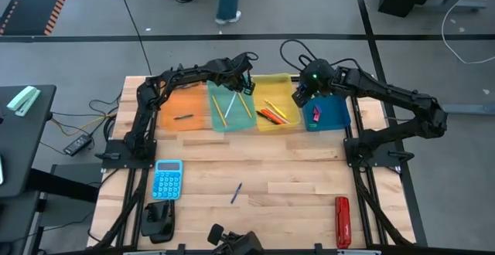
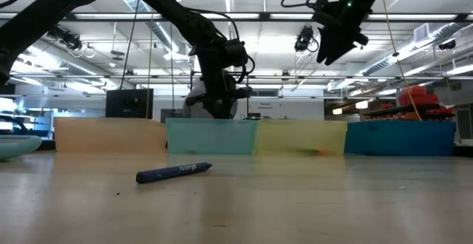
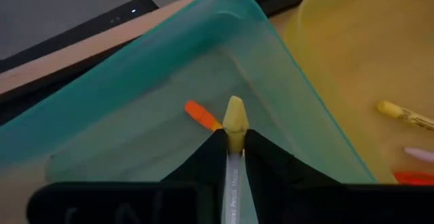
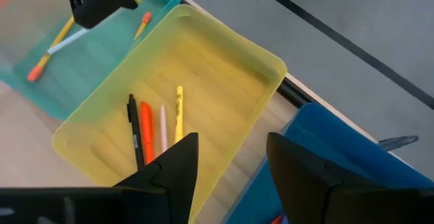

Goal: Sort crayons/erasers/pens/pencils in bins
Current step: Put the white pencil into the green bin, then put the blue crayon into the orange bin

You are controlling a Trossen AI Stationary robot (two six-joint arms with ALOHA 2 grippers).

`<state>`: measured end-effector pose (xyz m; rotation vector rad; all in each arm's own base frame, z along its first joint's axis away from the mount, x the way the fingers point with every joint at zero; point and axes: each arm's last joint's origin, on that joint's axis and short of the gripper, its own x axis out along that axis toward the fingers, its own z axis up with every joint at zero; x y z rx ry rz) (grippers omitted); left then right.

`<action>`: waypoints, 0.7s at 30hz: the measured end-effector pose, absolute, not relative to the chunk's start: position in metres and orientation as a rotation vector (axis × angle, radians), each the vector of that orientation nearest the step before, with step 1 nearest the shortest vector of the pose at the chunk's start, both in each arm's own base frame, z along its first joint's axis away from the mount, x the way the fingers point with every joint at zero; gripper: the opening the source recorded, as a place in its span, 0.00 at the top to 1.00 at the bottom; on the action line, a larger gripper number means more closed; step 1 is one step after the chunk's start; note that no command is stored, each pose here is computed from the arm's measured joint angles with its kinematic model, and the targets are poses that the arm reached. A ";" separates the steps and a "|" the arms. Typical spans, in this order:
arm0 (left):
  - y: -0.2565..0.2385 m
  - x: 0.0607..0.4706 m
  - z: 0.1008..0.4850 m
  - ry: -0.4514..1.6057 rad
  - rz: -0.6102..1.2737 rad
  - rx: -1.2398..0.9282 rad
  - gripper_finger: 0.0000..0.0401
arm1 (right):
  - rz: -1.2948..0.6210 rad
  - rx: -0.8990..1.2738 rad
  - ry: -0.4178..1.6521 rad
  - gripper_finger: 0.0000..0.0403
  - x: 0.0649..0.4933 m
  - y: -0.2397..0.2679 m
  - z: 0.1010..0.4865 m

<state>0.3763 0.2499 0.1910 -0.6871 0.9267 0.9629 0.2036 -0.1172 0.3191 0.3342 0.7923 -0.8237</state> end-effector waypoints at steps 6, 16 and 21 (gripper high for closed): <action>0.249 0.375 0.190 0.942 0.961 -0.689 0.82 | -0.822 0.330 0.768 0.54 0.205 -0.118 0.321; 0.253 0.372 0.191 0.941 0.968 -0.689 0.80 | -0.820 0.326 0.765 0.54 0.206 -0.118 0.321; 0.249 0.375 0.194 0.935 0.957 -0.691 0.79 | -0.819 0.326 0.766 0.54 0.206 -0.118 0.321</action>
